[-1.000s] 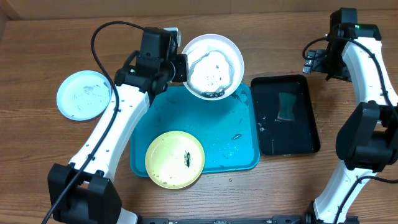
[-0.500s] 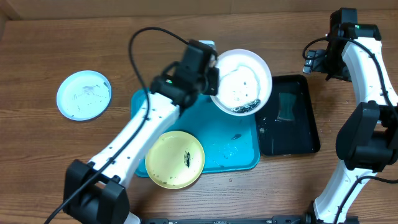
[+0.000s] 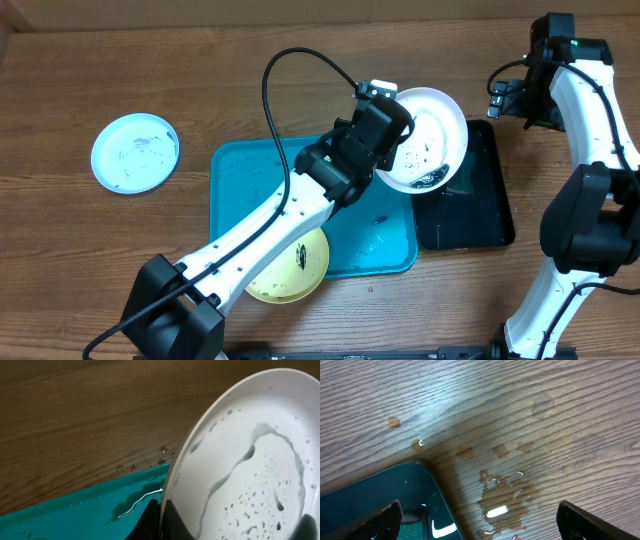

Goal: Clean dirty plates on tray and stack at the side
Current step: 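Carry the white plate rightward over the black tray with left gripper, then tilt the white plate over the black tray to drain it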

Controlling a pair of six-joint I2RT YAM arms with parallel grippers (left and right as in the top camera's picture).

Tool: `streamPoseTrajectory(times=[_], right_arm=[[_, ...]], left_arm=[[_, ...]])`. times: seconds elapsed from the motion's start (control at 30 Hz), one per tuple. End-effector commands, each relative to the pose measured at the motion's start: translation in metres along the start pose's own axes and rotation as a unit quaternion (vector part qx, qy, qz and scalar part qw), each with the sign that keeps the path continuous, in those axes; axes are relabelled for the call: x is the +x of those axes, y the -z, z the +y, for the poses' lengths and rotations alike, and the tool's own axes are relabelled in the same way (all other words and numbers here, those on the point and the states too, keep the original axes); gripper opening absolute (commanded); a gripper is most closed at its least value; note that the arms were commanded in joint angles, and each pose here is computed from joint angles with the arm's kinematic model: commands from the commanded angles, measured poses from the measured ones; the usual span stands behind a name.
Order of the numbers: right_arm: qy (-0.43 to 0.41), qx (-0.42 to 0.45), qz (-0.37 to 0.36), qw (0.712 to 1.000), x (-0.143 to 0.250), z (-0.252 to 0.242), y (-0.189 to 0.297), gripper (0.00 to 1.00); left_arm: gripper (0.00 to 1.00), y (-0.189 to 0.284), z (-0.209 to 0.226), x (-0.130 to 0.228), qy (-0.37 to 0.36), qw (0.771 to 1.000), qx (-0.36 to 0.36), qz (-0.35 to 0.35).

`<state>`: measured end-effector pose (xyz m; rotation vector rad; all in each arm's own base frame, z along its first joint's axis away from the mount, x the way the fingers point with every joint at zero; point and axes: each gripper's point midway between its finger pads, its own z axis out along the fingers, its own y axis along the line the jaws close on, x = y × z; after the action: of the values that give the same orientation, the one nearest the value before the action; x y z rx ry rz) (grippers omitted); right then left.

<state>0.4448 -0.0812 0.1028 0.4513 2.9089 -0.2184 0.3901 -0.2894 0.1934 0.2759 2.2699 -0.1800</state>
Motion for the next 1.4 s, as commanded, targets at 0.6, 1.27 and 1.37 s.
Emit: streamPoseTrajectory(times=[0.6,1.27,1.37], right_arm=[[-0.004,0.000,-0.016,1.000,-0.006,-0.001,0.010,1.00],[-0.004,0.000,-0.016,1.000,-0.006,-0.001,0.010,1.00],[-0.004,0.000,-0.016,1.000,-0.006,-0.001,0.010,1.00]], left_arm=[[0.04,0.053,-0.056,-0.028,-0.155,0.971,-0.116,-0.144],[0.04,0.113,-0.101,-0.035,-0.289,0.914,-0.185,-0.215],[0.04,0.125,-0.105,-0.040,-0.296,0.905,-0.203,-0.229]])
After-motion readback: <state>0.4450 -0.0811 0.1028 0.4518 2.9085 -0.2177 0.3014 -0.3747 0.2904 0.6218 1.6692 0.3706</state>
